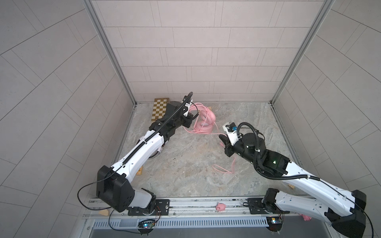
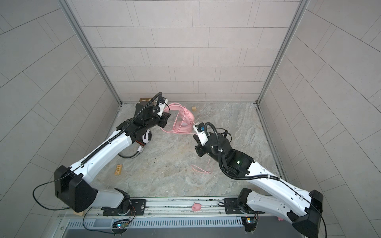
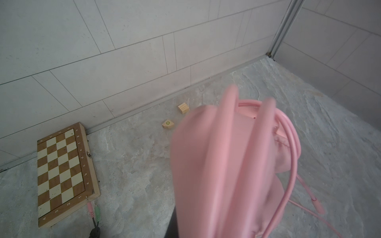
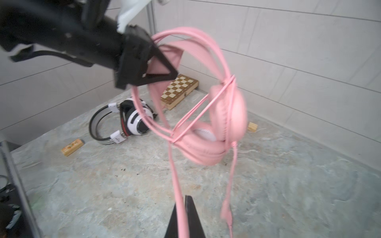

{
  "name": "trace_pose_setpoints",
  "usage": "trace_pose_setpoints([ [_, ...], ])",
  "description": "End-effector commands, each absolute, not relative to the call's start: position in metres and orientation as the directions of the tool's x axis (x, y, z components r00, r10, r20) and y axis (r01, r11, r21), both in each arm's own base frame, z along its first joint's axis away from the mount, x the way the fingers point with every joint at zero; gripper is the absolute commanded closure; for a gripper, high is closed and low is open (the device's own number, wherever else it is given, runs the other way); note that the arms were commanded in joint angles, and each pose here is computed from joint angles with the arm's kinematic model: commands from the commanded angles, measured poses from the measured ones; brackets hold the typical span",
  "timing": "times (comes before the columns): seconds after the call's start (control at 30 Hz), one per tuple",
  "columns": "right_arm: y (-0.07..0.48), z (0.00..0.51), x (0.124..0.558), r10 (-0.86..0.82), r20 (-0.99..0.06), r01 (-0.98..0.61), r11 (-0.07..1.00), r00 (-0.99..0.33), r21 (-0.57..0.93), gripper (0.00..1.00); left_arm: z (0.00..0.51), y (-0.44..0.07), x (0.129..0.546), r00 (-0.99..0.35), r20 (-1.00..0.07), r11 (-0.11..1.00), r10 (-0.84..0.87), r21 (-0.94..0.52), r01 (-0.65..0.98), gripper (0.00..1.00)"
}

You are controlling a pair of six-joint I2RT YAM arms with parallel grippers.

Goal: Wrap the headphones

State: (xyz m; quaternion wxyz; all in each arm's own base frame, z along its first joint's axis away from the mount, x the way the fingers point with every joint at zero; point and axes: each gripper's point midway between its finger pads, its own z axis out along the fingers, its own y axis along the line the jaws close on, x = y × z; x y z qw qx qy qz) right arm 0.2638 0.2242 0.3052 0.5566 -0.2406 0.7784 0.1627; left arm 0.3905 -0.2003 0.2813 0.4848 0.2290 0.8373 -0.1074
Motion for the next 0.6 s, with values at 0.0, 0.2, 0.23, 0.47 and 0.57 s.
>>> trace_pose_setpoints([
  [0.0,0.2,0.315,0.279,-0.226,-0.935,-0.506,0.86,-0.275,-0.059,0.97,0.298,-0.194,0.366,-0.401,-0.831,0.828,0.385,0.118,0.548,1.0],
  [0.2,0.177,0.336,0.308,-0.197,-0.942,-0.422,0.904,-0.273,-0.067,0.96,0.275,-0.219,0.304,-0.457,-0.723,0.679,0.517,0.021,0.734,1.0],
  [0.23,0.176,0.337,0.312,-0.207,-0.94,-0.413,0.907,-0.27,-0.082,0.96,0.271,-0.224,0.292,-0.466,-0.709,0.65,0.529,-0.015,0.759,1.0],
  [0.47,0.173,0.334,0.341,-0.208,-0.94,-0.371,0.923,-0.271,-0.097,0.93,0.282,-0.253,0.236,-0.497,-0.718,0.477,0.488,-0.258,0.84,1.0],
  [0.57,0.173,0.329,0.354,-0.196,-0.945,-0.355,0.93,-0.263,-0.094,0.9,0.293,-0.255,0.231,-0.498,-0.731,0.457,0.466,-0.283,0.843,1.0],
])
